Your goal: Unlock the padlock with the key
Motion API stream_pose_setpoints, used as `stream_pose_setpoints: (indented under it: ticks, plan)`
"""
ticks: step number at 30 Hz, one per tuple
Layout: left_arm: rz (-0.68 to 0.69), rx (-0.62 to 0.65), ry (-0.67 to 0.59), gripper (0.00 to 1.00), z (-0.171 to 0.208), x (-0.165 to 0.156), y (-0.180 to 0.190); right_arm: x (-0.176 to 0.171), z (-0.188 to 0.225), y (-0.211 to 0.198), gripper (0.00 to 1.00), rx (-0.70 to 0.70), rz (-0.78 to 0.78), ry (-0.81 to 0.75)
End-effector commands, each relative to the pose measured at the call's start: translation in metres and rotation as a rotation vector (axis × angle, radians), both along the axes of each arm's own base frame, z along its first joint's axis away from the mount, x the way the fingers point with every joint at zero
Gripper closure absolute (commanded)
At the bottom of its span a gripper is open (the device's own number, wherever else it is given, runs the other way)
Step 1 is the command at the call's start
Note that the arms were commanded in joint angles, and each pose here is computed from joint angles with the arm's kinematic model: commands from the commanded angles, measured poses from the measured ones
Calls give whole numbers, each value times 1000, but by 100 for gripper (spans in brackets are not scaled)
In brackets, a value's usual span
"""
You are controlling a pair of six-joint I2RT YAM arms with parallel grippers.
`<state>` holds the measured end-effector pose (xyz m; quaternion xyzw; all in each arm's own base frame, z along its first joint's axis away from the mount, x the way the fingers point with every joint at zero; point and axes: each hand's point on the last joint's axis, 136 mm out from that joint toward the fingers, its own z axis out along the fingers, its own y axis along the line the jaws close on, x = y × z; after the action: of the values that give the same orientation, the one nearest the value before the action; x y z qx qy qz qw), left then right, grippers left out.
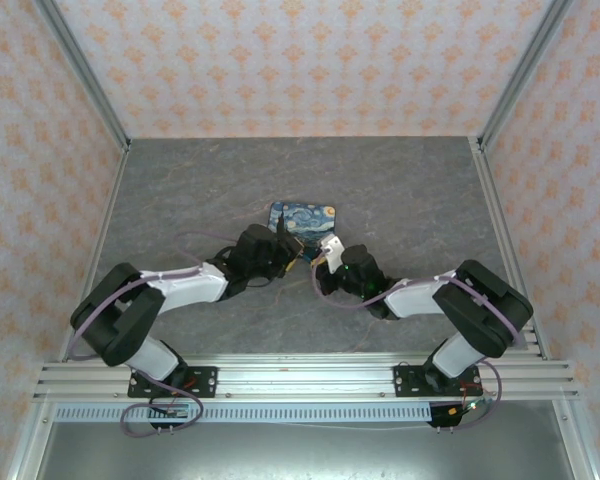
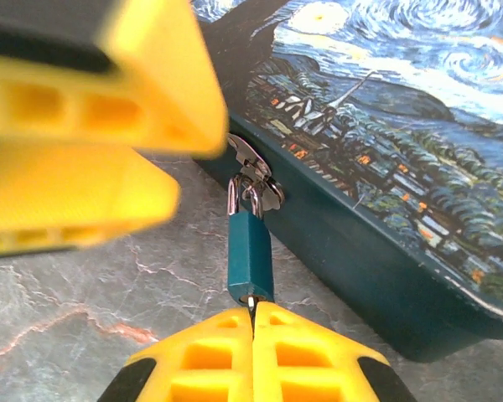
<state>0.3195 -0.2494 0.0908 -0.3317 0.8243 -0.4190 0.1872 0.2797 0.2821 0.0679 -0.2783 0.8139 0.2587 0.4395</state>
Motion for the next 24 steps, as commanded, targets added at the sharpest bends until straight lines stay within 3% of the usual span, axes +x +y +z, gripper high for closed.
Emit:
stream_pose_setpoints:
  ticks: [1, 14, 19, 24]
  plan:
    - [11, 89, 3, 49, -2, -7, 28, -10, -2, 7, 100, 138, -6, 146]
    - [57, 180, -30, 30, 14, 10, 83, -7, -5, 8, 100, 505, -109, 521]
    - [16, 221, -32, 28, 12, 23, 85, -2, -13, 5, 100, 524, -135, 596]
    - [-42, 254, -50, 27, 14, 41, 78, 1, -14, -5, 87, 500, -166, 592]
